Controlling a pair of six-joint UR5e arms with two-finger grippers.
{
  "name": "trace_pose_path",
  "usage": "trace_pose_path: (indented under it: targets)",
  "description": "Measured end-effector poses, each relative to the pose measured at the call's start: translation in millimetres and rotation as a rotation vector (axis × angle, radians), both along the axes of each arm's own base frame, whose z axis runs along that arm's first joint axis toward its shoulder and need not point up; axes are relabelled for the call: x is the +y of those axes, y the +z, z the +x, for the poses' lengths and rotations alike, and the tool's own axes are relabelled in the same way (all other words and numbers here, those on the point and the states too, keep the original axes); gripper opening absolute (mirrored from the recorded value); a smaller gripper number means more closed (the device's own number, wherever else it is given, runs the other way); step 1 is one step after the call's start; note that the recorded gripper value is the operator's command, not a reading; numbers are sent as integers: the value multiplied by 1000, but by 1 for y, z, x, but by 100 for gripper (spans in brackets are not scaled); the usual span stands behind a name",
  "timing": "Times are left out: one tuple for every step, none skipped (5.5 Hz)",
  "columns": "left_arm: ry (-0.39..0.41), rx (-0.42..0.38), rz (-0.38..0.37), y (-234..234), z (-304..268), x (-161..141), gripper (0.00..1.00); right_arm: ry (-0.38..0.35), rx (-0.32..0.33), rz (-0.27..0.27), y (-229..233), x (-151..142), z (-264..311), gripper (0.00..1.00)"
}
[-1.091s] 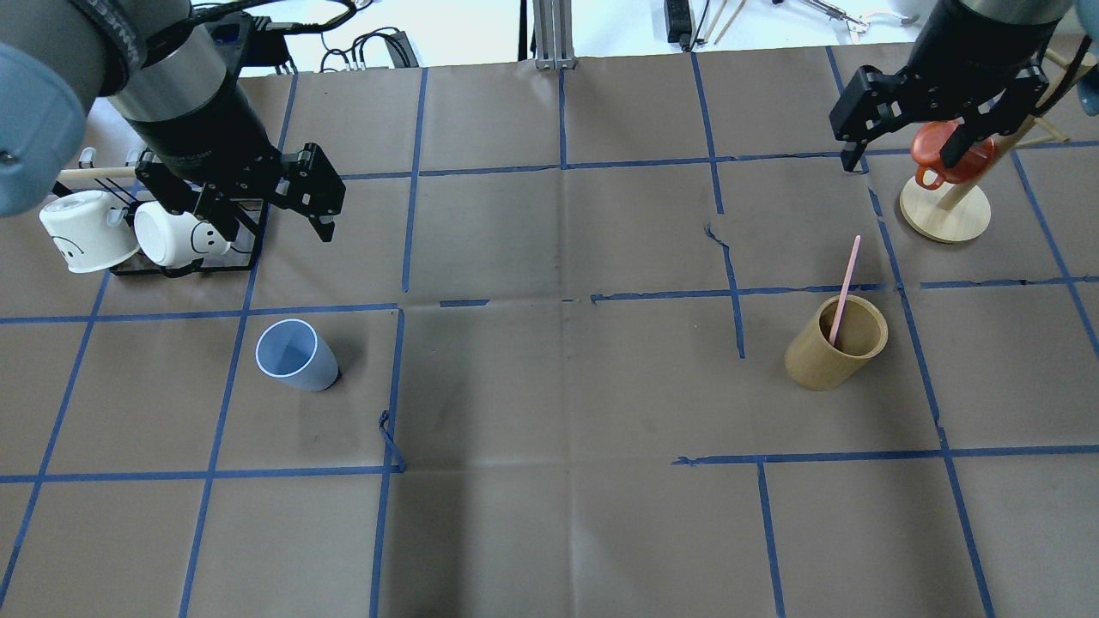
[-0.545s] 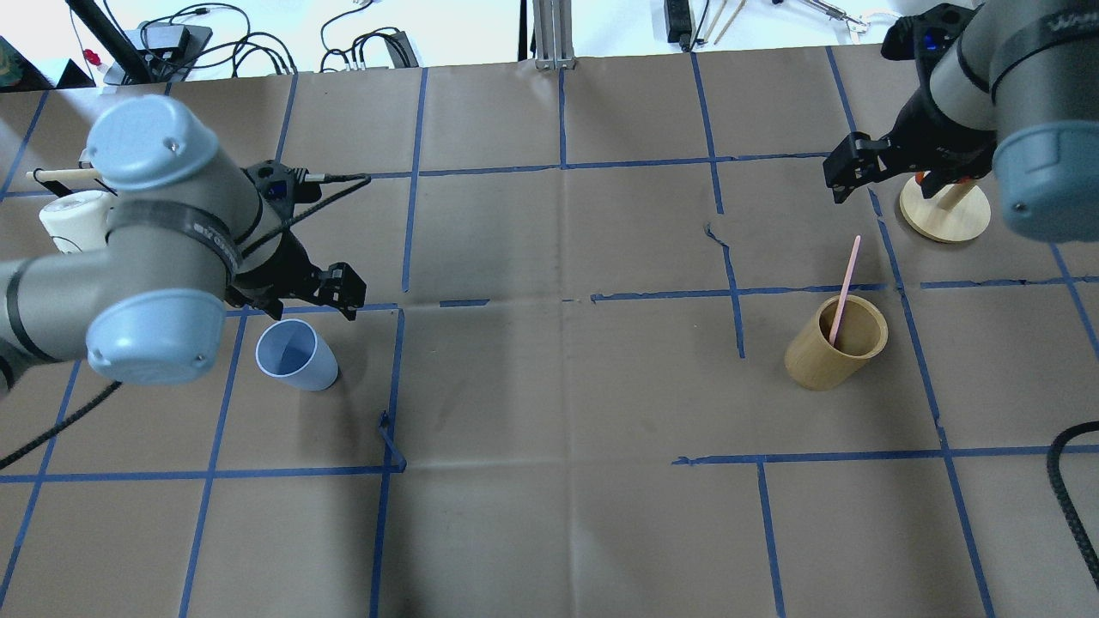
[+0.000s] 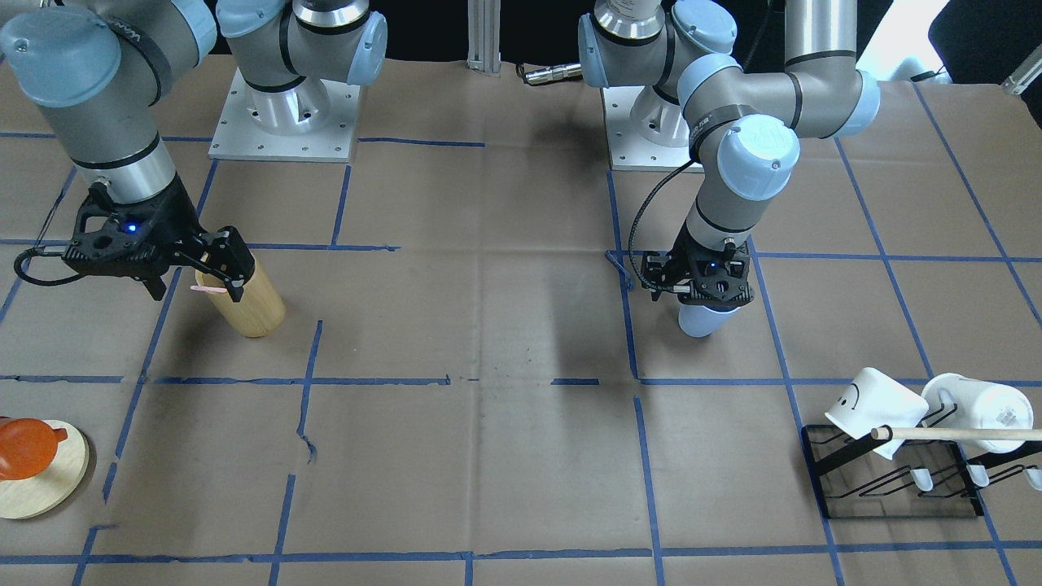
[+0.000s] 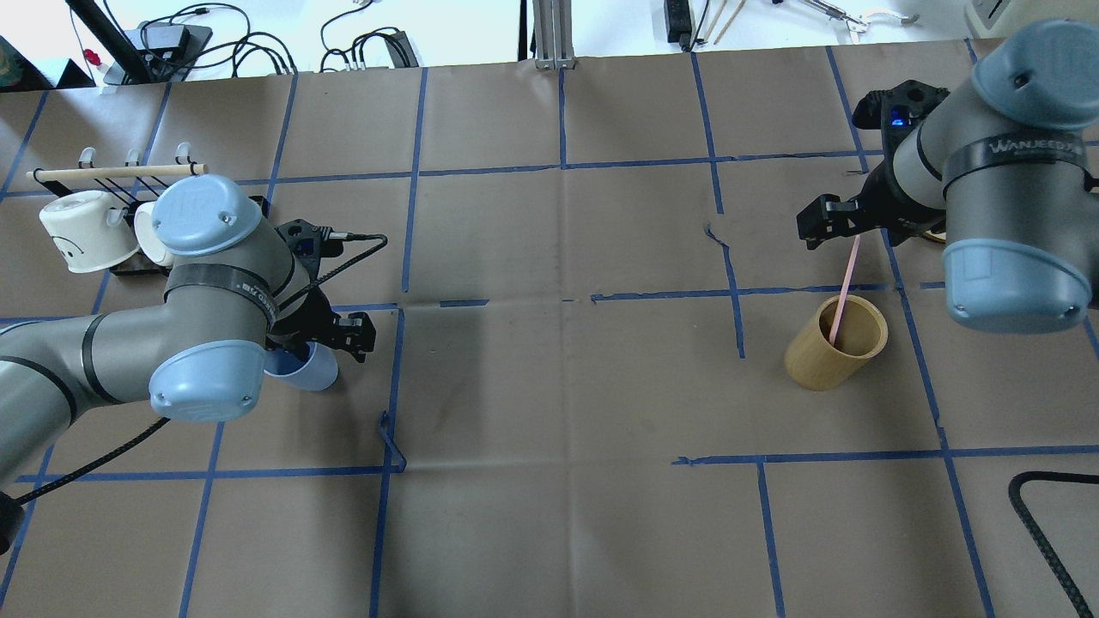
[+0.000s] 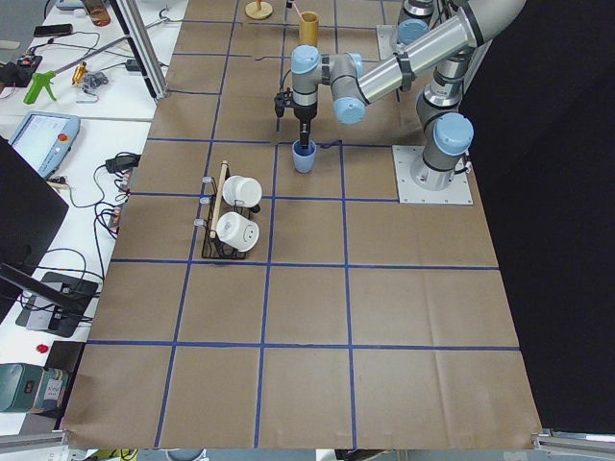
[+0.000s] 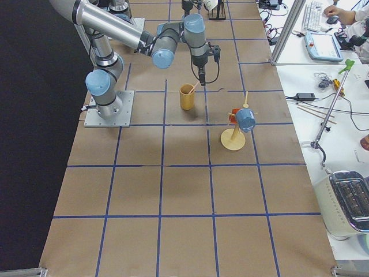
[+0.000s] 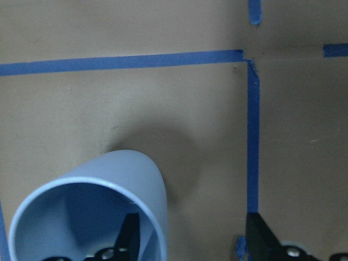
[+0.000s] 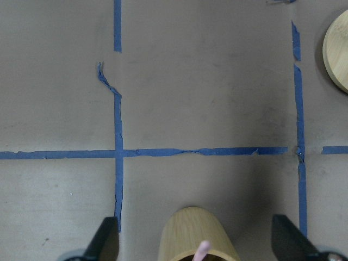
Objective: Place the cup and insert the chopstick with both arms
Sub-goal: 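Grasp blue cup with left gripper while right gripper descends to pink stick, then carry blue cup toward center with left gripper while right grasps pink stick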
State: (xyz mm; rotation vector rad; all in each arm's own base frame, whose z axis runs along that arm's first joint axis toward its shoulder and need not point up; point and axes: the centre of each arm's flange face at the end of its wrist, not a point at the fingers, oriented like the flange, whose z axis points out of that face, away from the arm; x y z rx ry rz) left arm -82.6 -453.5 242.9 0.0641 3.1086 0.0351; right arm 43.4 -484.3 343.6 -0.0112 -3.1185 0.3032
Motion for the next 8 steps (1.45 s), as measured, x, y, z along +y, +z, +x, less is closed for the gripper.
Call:
trace_pose_path:
  targets:
    - [0,-1,-2,1,1,-2,10,-1,2,10,-6,3,0,51]
    - [6,-4,-7,3,1,-4,10,-2,6,12,-6,4,0,27]
    - [37,-2,-4,7,-1,-9,10,-3,10,13,-7,4,-1,16]
    - [88,2,-4,17,-12,-18,10,-3,12,14,-6,4,-1,9]
    - [138,8,-12,27,-43,-30,10,-4,13,14,-4,4,-1,8]
    - [206,22,-22,30,-93,-47,10,-4,15,8,3,4,-1,8]
    - [309,45,-41,30,-169,-71,10,-4,16,5,21,2,-2,8]
    - [393,65,-66,30,-244,-86,10,-4,13,20,53,-4,-2,8]
